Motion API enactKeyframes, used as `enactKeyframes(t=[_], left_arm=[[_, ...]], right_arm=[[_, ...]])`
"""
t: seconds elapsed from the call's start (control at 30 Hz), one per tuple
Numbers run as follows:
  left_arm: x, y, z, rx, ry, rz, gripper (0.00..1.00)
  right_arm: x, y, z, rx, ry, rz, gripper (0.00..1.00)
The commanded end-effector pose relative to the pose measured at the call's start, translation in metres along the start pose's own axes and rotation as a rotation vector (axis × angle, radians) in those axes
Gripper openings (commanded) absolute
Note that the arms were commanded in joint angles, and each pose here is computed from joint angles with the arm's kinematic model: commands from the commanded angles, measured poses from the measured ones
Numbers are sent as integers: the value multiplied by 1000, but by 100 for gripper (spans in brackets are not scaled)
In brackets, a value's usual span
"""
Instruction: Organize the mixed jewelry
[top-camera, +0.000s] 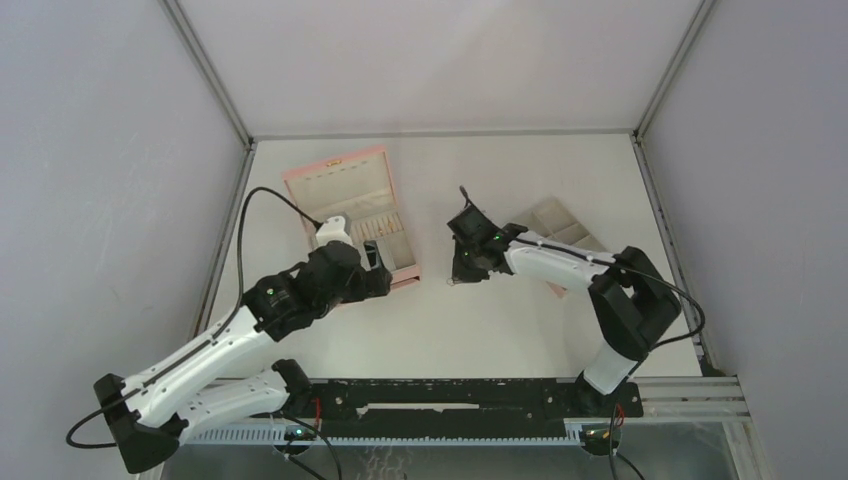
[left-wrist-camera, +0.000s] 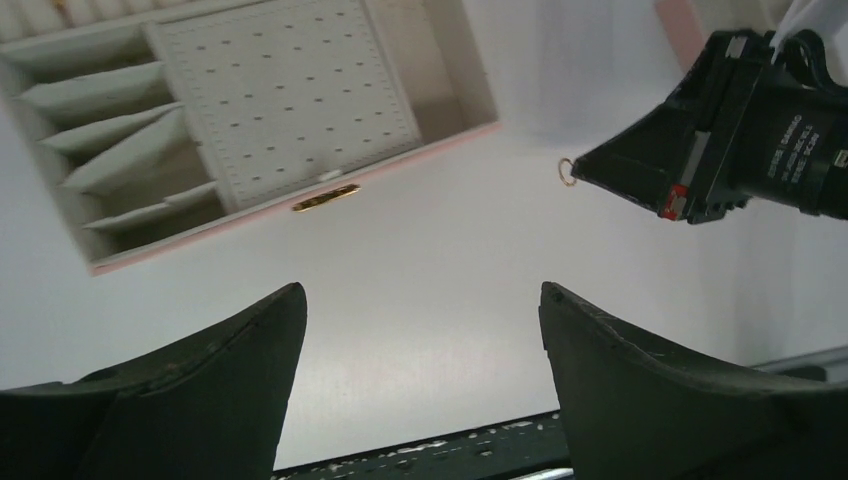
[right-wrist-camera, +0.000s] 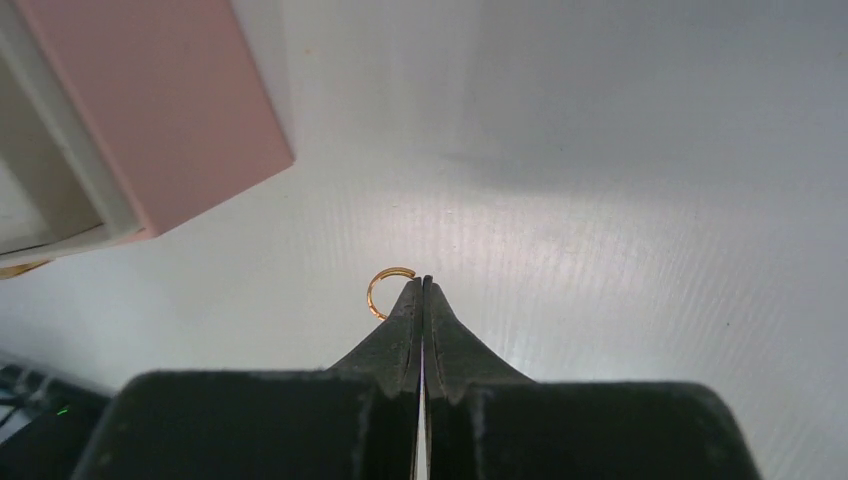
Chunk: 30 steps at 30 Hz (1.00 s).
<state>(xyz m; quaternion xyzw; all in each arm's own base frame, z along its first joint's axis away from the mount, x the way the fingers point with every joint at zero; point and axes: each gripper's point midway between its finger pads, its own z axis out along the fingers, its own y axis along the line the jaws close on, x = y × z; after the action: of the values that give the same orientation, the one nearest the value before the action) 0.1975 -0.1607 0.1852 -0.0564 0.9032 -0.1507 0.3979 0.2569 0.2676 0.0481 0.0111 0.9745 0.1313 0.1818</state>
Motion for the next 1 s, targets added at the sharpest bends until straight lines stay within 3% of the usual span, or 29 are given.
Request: enactKeyframes(t=[0.0, 0.33, 0.5, 0.97], left_arm=[[0, -43, 7, 190, 11, -35, 90], [5, -75, 37, 278, 7, -140, 89], [7, -94, 52, 352, -8, -214, 84], [9, -133, 73, 459, 41, -387, 69]], right_arm=[[-20, 21, -27, -199, -29, 93, 0], [-23, 24, -58, -339, -31, 194, 0], [-21, 36, -76, -431, -24, 220, 0], [-18, 39, -91, -473, -32, 211, 0]])
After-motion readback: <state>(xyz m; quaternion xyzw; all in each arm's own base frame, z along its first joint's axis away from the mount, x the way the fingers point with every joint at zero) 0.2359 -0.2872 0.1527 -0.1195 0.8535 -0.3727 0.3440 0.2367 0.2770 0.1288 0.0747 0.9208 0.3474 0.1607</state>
